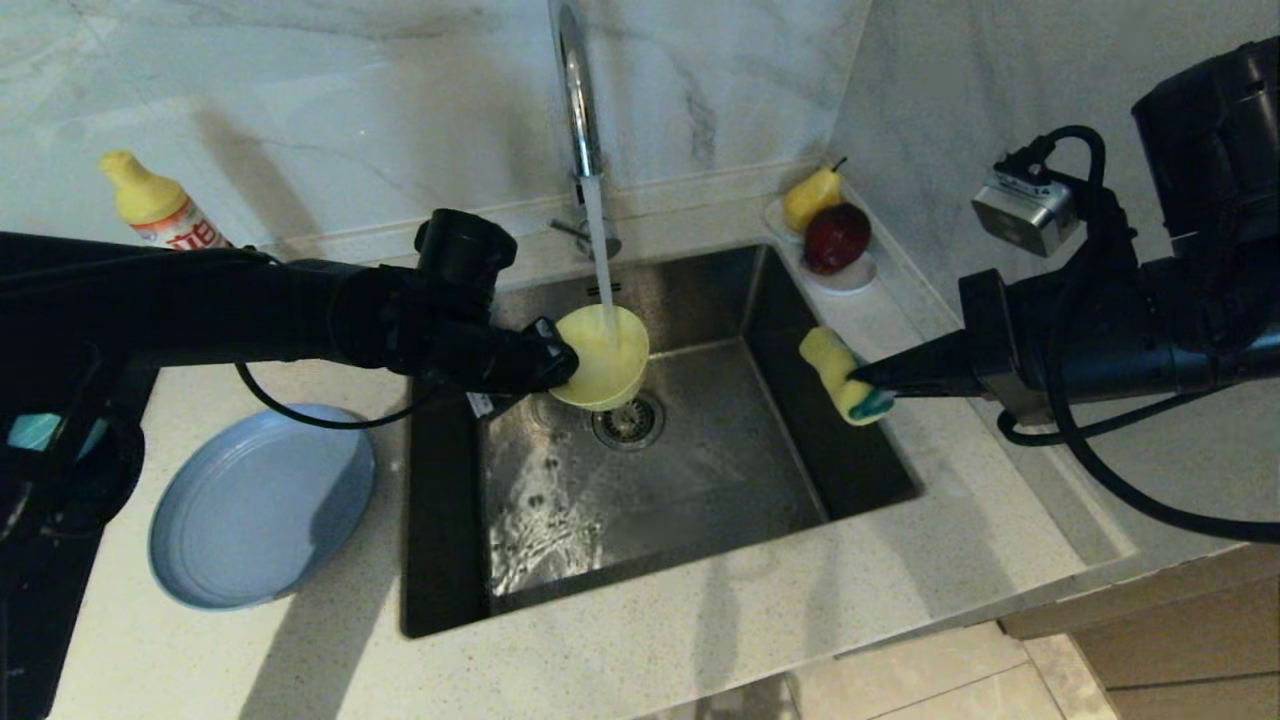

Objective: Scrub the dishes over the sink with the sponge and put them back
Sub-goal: Rinse the bowl

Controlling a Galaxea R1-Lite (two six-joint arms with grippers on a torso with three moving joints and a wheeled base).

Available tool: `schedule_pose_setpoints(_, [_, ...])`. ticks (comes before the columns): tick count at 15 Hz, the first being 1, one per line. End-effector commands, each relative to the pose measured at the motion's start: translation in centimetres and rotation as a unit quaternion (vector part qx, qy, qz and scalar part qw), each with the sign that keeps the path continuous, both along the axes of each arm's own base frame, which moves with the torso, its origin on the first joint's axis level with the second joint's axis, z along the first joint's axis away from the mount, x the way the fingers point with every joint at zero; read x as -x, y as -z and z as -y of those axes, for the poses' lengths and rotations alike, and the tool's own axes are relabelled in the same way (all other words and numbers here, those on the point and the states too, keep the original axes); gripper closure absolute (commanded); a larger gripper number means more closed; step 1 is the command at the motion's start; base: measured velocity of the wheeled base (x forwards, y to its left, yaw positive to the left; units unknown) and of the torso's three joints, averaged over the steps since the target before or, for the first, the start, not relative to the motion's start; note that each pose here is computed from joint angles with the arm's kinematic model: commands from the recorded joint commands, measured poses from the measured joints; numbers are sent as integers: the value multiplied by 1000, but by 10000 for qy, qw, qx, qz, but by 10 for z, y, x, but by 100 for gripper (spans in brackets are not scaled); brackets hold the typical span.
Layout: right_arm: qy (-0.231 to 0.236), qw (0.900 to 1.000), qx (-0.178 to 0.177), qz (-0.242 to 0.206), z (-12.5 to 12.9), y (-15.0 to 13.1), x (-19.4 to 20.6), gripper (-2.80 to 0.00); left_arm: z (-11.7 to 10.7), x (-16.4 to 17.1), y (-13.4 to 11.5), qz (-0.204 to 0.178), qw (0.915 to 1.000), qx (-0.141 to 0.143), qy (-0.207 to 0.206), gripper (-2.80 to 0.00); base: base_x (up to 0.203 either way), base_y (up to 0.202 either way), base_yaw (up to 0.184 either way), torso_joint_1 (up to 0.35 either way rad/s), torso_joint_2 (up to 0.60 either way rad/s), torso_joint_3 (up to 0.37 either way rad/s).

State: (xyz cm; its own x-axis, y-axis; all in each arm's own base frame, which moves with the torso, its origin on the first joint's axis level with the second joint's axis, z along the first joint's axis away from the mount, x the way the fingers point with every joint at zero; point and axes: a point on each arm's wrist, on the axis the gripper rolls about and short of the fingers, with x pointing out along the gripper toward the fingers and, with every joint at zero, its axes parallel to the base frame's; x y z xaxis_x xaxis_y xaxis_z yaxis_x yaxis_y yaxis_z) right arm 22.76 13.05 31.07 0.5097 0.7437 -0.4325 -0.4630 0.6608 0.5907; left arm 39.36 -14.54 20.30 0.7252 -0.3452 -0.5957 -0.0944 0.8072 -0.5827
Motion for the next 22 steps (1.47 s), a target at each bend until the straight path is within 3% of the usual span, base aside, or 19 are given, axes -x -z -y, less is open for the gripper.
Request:
schedule_pose_setpoints(1, [-1,10000,9,-53,0,2,0,0,-1,-1,2,-69,10000,-6,-24,0,0,0,0,0,0,0])
schedule_pose_setpoints(6, [6,10000,27,-87,2,4,2,0,-1,-3,6,-48,9996,-192,-205,0,0,0,0,0,0,0])
schedule_pose_setpoints(18, [3,10000,13,-47,6,3,10,0,5,5,-2,-3,9995,-264,-185,0,0,0,0,0,0,0])
schedule_pose_setpoints(20, [10,10000,9,-33,8,2,13,0,2,9,-8,123,9975,-558,-405,0,0,0,0,0,0,0])
schedule_pose_setpoints(22, [21,10000,0,-28,9,1,16,0,-5,20,-21,404,9904,-1085,-760,0,0,0,0,0,0,0])
